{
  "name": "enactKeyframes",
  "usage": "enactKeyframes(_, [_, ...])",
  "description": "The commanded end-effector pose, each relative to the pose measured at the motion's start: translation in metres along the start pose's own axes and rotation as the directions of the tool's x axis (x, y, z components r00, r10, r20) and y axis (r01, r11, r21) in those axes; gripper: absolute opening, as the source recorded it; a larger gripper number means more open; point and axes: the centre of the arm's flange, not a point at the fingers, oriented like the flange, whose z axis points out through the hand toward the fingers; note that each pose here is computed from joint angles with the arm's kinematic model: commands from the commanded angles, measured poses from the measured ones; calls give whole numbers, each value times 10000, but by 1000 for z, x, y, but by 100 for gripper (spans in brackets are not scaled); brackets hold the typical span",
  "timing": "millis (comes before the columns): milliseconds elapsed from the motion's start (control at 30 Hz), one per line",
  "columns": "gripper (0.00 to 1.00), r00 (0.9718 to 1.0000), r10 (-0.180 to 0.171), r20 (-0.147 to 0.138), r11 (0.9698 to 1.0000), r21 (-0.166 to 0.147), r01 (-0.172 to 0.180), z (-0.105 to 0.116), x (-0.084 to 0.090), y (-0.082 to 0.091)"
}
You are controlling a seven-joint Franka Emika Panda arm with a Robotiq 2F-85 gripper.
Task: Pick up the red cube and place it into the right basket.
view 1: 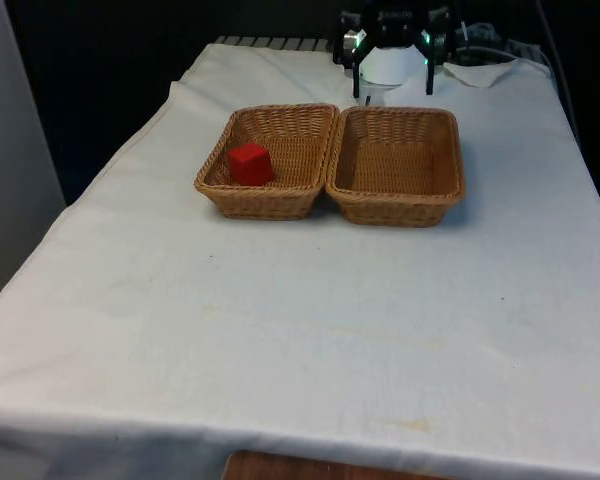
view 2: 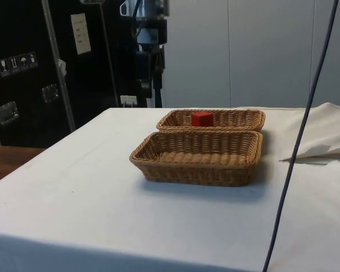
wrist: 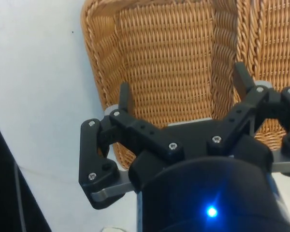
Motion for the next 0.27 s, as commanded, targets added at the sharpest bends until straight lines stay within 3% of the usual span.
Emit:
enactKeyframes(0, [100, 10000, -25, 58, 9999, -145, 26, 0, 1, -2])
enactKeyframes(233, [100, 10000, -97, 0, 9999, -47, 97, 0, 1, -5])
